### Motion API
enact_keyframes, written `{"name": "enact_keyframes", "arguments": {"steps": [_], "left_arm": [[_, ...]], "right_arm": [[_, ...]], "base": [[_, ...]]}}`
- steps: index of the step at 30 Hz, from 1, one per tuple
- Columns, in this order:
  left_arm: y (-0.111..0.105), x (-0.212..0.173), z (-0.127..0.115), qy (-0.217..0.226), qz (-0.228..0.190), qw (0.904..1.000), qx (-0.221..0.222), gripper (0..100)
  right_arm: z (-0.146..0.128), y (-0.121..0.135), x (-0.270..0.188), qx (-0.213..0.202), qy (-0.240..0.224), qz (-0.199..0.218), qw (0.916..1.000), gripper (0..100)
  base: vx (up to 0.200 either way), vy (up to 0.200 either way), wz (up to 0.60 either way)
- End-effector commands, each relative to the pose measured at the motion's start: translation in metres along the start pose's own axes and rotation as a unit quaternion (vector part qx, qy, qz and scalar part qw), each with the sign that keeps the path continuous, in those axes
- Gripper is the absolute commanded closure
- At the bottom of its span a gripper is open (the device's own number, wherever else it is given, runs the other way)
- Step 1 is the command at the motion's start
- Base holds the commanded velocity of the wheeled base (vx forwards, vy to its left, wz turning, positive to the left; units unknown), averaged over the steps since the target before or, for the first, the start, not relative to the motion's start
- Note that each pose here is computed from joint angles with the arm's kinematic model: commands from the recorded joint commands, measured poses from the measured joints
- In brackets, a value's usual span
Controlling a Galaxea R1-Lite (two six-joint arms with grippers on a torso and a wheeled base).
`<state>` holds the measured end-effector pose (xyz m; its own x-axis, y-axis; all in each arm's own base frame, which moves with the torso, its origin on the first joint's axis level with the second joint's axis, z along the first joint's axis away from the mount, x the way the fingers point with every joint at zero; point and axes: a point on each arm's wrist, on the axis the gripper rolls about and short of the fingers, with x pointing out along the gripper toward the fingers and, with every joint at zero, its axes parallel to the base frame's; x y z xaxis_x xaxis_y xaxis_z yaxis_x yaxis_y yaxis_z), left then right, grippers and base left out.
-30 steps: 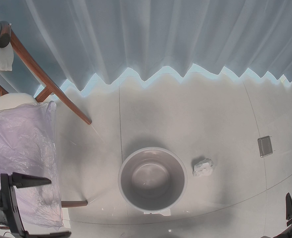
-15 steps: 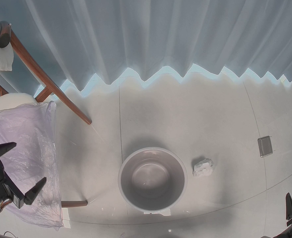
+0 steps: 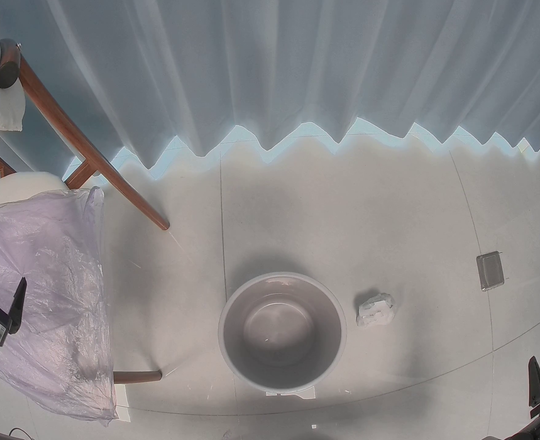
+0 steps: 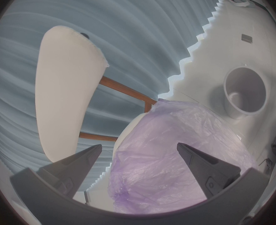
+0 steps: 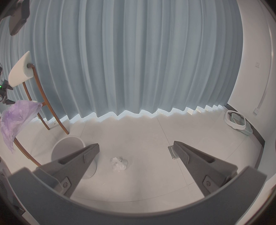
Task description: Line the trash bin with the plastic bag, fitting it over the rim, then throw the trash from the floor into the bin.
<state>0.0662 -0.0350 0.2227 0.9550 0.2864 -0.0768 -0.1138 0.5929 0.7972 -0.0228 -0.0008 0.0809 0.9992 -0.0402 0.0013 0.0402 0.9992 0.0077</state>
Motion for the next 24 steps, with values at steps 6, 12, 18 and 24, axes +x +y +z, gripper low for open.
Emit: {"name": "enact_keyframes", "arguments": {"steps": [6,12,18,24], "left_arm": [[-0.003,-0.001,-0.001,-0.006,0.003,0.9999,0.015,0],[-0.01,0.005,0.008,-0.006,-0.009,0.9995,0.029,0],[-0.032,0.019,0.033,-0.015,-0.017,0.9992,0.033,0],[-0.066,0.021,0.059,-0.023,-0.016,0.9986,0.045,0]], "right_arm": [[-0.005,0.0,0.0,0.0,0.001,0.0,1.0,0],[-0.005,0.0,0.0,0.0,0.001,0.0,1.0,0],[-0.005,0.0,0.0,0.0,0.0,0.0,1.0,0],[-0.005,0.0,0.0,0.0,0.001,0.0,1.0,0]], "base": [[0.0,0.0,0.0],[0.0,0.0,0.0],[0.0,0.0,0.0],[0.0,0.0,0.0]]}}
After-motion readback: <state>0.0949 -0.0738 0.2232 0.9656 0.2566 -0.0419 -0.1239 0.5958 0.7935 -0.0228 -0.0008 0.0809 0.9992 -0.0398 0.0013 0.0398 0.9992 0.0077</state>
